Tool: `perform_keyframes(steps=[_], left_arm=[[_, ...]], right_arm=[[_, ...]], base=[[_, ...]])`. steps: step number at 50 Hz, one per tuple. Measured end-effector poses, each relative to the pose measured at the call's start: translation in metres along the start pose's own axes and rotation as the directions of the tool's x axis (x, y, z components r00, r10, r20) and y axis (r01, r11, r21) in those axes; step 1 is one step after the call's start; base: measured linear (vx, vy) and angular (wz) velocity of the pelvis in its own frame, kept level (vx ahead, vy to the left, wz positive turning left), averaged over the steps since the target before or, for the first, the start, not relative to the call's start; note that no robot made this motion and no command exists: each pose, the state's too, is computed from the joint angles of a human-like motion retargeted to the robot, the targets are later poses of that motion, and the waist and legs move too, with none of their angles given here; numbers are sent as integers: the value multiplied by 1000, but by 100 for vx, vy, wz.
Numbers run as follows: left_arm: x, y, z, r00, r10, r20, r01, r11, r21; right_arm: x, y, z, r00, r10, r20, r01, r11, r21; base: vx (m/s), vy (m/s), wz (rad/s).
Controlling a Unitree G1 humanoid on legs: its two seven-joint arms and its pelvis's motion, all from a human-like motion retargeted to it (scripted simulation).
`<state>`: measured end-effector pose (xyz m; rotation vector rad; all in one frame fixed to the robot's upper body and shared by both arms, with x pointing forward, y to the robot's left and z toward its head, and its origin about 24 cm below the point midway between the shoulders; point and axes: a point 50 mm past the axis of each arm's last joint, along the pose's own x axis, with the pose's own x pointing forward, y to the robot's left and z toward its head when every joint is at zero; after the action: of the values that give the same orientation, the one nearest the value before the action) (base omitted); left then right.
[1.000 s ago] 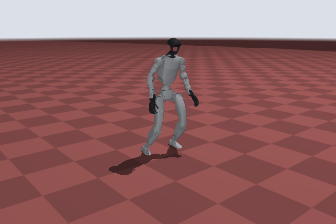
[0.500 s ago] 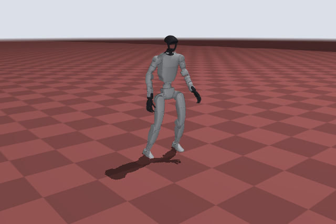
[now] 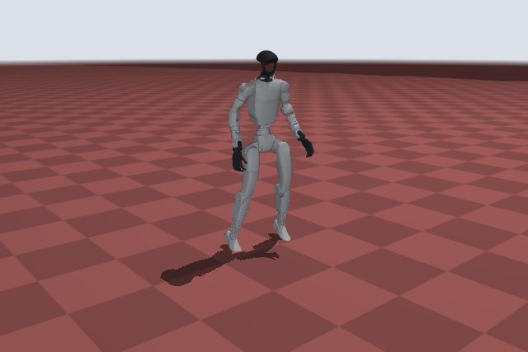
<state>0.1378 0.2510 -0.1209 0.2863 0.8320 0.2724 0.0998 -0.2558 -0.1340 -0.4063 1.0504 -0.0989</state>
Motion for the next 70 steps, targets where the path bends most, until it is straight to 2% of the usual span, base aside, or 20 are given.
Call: perform_keyframes(steps=[5, 9, 13, 16, 19, 25, 30, 34, 38, 40, 43, 45, 48, 53, 58, 64, 67, 70], left_arm=[[21, 14, 44, 993, 111, 28, -105, 980, -171], [18, 16, 30, 990, 140, -14, -140, 976, -165], [0, -3, -5, 1000, 0, -23, -1, 999, -50], [-13, -11, -29, 991, -119, -60, 120, 993, 10], [-17, -12, -38, 987, -133, -92, 136, 991, 20], [-7, -16, -28, 990, -95, -100, 102, 992, 69], [3, -12, 5, 997, -77, 1, 77, 994, 73], [13, 5, 38, 997, -1, 79, 3, 1000, -28], [12, 17, 15, 994, 104, -36, -108, 985, -131], [4, 18, -7, 992, 101, -72, -107, 991, -85], [-13, 12, -38, 994, -20, -104, 20, 1000, 3], [-23, 3, -53, 987, -89, -132, 84, 996, -37], [-30, -10, -63, 977, -126, -174, 109, 989, -102], [-15, -21, -42, 978, -140, -155, 144, 989, 15], [3, -29, 1, 988, -153, -32, 155, 983, 94], [28, 0, 68, 992, 6, 125, -21, 992, 123], [28, 15, 65, 989, 78, 123, -90, 992, 92], [17, 11, 34, 996, 27, 83, -37, 991, 127]], right_arm=[[18, -21, 46, 993, -113, 45, 111, 993, 30], [17, -23, 59, 979, -166, 117, 161, 986, 49], [0, -13, 39, 983, -48, 178, 50, 999, -9], [-4, 0, 11, 995, 50, 92, -45, 997, -55], [-3, 9, -4, 999, 42, 8, -41, 999, -15], [3, 12, -10, 997, -3, -72, 3, 1000, 9], [6, 1, 8, 1000, -15, -6, 15, 999, -38], [13, -22, 40, 991, -109, 76, 110, 994, -8], [12, -26, 48, 978, -168, 121, 166, 986, 32], [5, -19, 40, 979, -139, 148, 131, 989, 62], [-7, -8, 17, 992, -4, 129, 0, 999, 33], [-11, -1, 1, 995, 55, 83, -55, 998, -3], [-11, 5, -13, 998, 64, 18, -64, 998, 1], [-7, 9, -21, 997, 42, -63, -40, 999, 32], [-5, 9, -19, 996, 61, -63, -60, 998, 12], [12, -10, 15, 999, -49, -21, 49, 999, -17], [13, -15, 29, 991, -123, 49, 124, 992, -25], [1, -8, 19, 994, -63, 94, 64, 998, -11]], base=[[-16, 2, 5], [0, -1, 2], [17, -2, -9], [8, -6, 4], [-6, -5, 17], [-10, 1, 7], [-8, 2, -12], [-13, 3, -3], [6, -1, 6], [27, -2, -23], [24, -2, -52], [15, -1, -44], [3, 0, -7], [-1, 2, 15], [0, 2, -8], [-8, 2, 8], [8, -2, 22], [27, -3, -7]])
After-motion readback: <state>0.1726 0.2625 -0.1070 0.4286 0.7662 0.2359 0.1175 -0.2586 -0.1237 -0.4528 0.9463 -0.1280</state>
